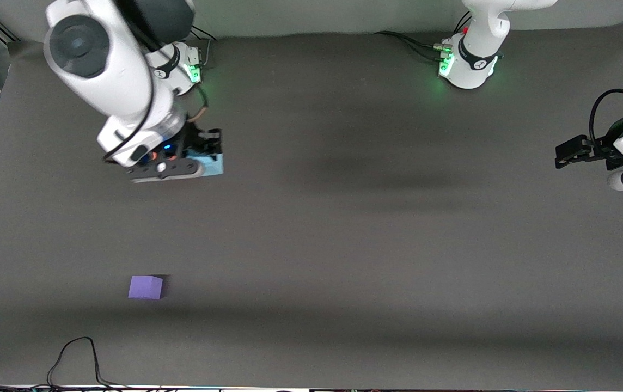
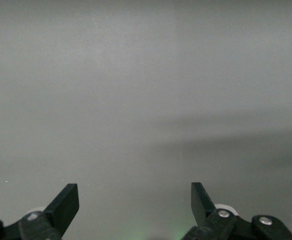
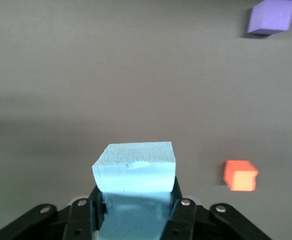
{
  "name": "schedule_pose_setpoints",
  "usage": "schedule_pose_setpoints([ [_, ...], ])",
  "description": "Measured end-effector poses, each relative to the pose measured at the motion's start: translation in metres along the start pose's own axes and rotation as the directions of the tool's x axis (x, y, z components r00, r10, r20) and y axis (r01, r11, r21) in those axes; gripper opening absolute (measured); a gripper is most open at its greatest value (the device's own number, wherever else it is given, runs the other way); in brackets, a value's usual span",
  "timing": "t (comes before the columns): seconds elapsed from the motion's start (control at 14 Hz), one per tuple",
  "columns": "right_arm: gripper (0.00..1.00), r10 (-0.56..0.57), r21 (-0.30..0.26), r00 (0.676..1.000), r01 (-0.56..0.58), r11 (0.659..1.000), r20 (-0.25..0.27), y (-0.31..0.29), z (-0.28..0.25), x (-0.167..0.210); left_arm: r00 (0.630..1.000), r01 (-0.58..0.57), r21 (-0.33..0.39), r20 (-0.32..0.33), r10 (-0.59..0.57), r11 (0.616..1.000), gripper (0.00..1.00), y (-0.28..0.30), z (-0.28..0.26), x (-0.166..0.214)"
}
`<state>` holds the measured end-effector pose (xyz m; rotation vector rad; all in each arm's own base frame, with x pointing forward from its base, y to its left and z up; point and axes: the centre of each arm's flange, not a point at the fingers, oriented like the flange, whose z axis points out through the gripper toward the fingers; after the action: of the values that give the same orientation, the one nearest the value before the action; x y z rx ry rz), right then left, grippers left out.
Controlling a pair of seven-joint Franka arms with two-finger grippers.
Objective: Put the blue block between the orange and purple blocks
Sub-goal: 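Carry the blue block with the right gripper between orange and purple blocks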
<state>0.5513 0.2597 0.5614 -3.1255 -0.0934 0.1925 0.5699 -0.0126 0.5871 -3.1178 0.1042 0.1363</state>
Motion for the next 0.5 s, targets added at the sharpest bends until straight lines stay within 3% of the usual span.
schedule_pose_setpoints([
  [0.29, 0.51, -0.061, 0.003, 0.997, 0.061, 0.998, 0.054, 0.115, 0.019, 0.013, 1.0, 0.001, -0.001, -0.001, -0.001, 1.0, 1.0, -0.001, 0.0, 0.0],
  [0.5, 0.51, -0.093, 0.023, 0.995, 0.092, 0.995, 0.046, 0.221, 0.051, 0.02, 1.0, 0.0, -0.002, 0.0, 0.0, 1.0, 1.0, 0.0, 0.0, 0.0],
])
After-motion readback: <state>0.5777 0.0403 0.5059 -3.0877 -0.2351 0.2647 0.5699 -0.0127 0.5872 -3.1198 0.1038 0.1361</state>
